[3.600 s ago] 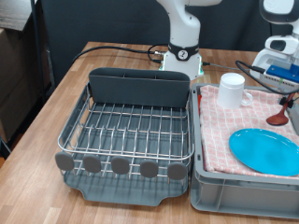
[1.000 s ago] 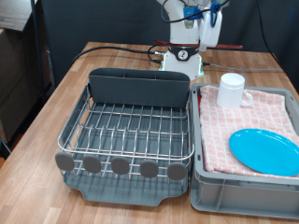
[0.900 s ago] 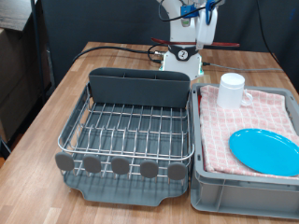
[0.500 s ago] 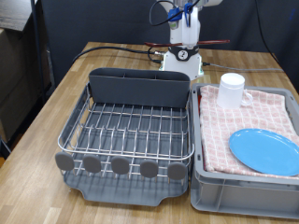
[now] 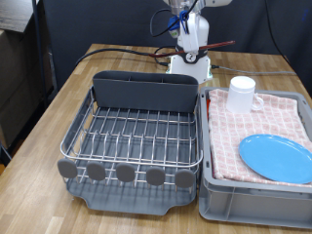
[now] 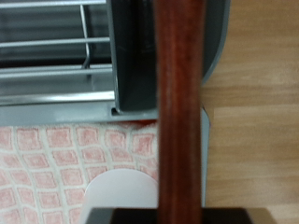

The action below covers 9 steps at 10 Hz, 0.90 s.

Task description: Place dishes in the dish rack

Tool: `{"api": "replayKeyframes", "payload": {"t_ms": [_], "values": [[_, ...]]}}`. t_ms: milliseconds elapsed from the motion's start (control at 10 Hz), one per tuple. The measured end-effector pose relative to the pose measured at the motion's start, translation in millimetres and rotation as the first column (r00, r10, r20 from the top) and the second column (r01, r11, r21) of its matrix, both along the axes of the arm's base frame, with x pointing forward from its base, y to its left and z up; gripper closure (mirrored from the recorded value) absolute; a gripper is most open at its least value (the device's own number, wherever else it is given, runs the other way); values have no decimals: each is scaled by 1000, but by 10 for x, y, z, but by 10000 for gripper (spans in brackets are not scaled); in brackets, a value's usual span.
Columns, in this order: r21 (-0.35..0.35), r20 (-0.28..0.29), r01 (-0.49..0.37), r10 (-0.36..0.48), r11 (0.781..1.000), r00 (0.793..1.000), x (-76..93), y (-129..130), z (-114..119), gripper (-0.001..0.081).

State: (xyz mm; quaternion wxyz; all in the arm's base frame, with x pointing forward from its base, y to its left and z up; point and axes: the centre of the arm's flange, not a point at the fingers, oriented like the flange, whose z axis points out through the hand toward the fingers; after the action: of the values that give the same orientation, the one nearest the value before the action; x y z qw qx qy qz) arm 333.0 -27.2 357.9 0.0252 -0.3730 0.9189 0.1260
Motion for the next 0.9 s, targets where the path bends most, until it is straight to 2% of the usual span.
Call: {"api": "replayKeyframes", "payload": {"t_ms": [400,700,900], "values": [[181,31,-6,1,983,1000,-15,-285,-134,724],[308,60,-34,17,951,998,-26,-535,-322,724],[354,62,-24,2,935,998,-50,-700,-447,724]]}}
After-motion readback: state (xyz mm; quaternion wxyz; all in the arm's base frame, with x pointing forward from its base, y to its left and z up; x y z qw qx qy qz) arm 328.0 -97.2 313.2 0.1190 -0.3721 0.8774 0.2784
